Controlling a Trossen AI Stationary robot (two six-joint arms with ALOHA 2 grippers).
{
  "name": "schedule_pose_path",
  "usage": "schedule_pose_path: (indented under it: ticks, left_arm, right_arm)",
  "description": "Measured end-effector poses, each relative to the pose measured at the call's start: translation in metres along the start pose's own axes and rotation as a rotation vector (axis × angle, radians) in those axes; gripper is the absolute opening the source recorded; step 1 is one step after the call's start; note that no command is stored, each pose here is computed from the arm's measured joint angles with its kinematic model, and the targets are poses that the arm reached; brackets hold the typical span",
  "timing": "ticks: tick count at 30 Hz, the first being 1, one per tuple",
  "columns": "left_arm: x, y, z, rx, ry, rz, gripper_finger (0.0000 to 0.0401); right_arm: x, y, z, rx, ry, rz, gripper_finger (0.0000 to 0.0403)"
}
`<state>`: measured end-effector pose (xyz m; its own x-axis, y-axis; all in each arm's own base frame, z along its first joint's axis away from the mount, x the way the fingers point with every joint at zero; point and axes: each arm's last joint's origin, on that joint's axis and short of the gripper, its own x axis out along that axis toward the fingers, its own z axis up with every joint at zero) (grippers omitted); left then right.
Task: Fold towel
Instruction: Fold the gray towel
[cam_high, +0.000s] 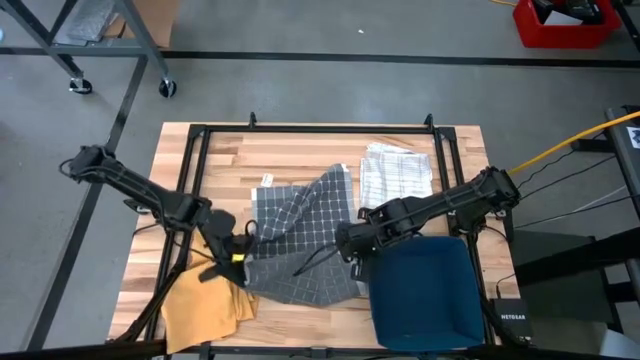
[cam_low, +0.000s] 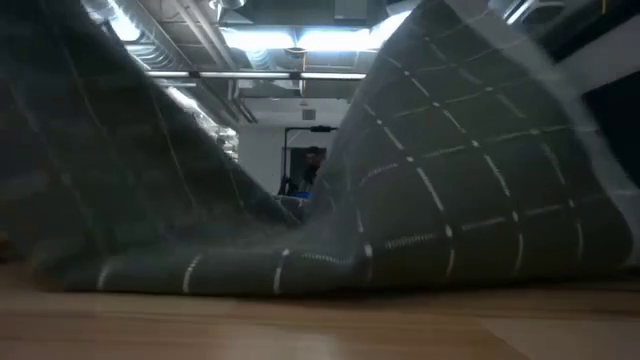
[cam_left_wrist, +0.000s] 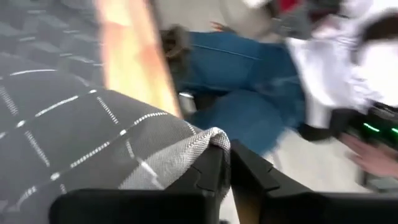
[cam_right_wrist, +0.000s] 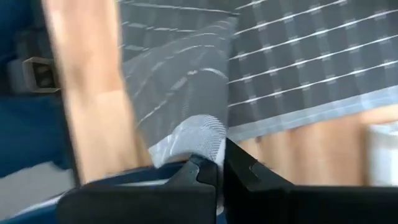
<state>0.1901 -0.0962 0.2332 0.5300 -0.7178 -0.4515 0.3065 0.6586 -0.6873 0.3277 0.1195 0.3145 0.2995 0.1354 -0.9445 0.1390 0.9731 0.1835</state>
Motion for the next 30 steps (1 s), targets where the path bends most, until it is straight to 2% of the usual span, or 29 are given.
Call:
schedule_pose_path:
  ticks: [6, 12, 17, 22, 26, 30]
  left_arm:
    - [0.02, 0.014, -0.017, -0.115, 0.043, 0.293, 0.0088]
    - [0.04, 0.025, -0.027, -0.074, 0.143, 0.351, 0.0147]
    - [0.05, 0.025, -0.026, 0.005, 0.135, 0.312, 0.0156]
    - [0.055, 0.011, -0.036, 0.081, 0.243, 0.16, 0.0139]
    - [0.057, 0.001, -0.044, -0.033, 0.319, 0.06, 0.013]
    - [0.058, -0.005, -0.048, -0.141, 0.354, 0.037, 0.0123]
  right_arm:
    - [0.0, 0.016, -0.006, -0.038, 0.046, 0.142, 0.0005]
    - [-0.001, 0.034, -0.014, -0.09, 0.065, 0.225, 0.0005]
    - [-0.001, 0.042, -0.02, -0.116, 0.071, 0.233, 0.0005]
    - [-0.001, 0.047, -0.024, -0.132, 0.078, 0.24, 0.0005]
    - [-0.001, 0.047, -0.023, -0.131, 0.08, 0.243, 0.0005]
    - [-0.001, 0.047, -0.023, -0.131, 0.08, 0.243, 0.0005]
